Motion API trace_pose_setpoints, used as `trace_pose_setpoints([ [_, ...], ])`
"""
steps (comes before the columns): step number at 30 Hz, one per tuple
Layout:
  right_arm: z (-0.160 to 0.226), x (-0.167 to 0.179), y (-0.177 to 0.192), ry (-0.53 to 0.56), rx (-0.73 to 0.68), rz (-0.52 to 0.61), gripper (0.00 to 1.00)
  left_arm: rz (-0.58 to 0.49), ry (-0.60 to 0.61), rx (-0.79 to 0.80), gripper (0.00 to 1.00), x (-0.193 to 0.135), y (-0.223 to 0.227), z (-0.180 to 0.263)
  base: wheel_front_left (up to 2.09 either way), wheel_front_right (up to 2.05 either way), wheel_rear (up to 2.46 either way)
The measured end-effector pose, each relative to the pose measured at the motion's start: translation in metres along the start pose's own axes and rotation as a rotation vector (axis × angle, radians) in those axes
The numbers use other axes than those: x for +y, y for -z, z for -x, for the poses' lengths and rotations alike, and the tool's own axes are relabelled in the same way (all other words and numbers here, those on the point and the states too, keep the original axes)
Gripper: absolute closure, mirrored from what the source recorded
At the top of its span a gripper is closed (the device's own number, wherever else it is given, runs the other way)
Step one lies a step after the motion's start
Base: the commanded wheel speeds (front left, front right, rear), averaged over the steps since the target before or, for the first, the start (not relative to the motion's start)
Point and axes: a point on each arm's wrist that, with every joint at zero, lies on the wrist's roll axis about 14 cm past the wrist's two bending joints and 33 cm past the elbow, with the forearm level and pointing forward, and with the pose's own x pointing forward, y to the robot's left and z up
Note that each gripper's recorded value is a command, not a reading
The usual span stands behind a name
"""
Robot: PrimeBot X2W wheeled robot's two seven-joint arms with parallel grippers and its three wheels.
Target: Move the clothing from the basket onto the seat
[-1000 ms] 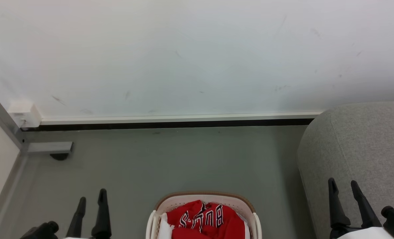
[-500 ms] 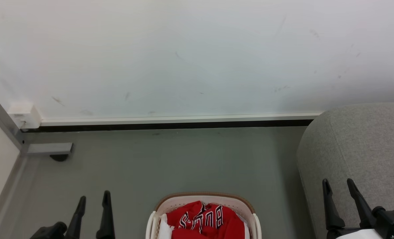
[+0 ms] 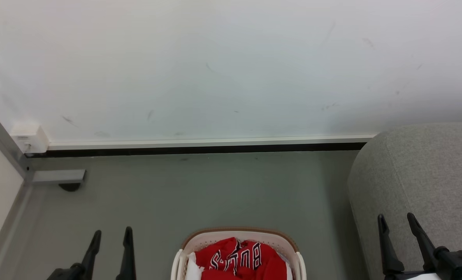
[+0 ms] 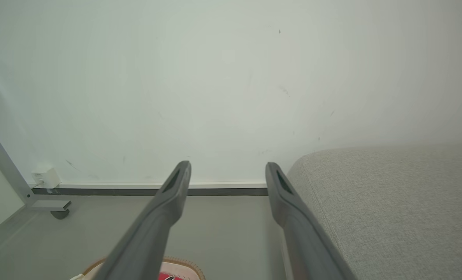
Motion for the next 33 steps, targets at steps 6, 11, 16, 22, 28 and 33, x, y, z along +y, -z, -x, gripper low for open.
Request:
trace_pose_setpoints([
  [6, 0.002, 0.0, 0.001, -0.003, 0.0, 0.034, 0.0, -0.052, 0.019, -0.01, 0.0, -0.003, -0.002, 0.0, 0.0, 0.0, 0.0],
  [11, 0.002, 0.0, 0.001, -0.008, -0.003, 0.06, 0.0, -0.088, 0.031, -0.019, 0.0, -0.005, -0.003, 0.0, 0.0, 0.0, 0.0],
  [16, 0.003, 0.001, 0.003, -0.016, -0.001, 0.095, 0.0, -0.126, 0.042, -0.025, 0.0, -0.007, -0.002, 0.0, 0.0, 0.0, 0.0],
  [22, 0.003, 0.0, 0.005, -0.02, 0.003, 0.122, 0.0, -0.159, 0.057, -0.026, 0.0, -0.01, -0.001, -0.002, 0.0, 0.0, 0.0],
  [28, 0.003, -0.003, 0.009, -0.015, 0.014, 0.142, 0.0, -0.18, 0.079, -0.015, 0.0, -0.016, 0.005, -0.006, 0.0, 0.0, 0.0],
  [33, -0.006, -0.007, 0.006, -0.005, 0.002, 0.129, 0.0, -0.163, 0.115, 0.018, 0.0, -0.025, 0.017, -0.018, 0.0, 0.0, 0.0],
])
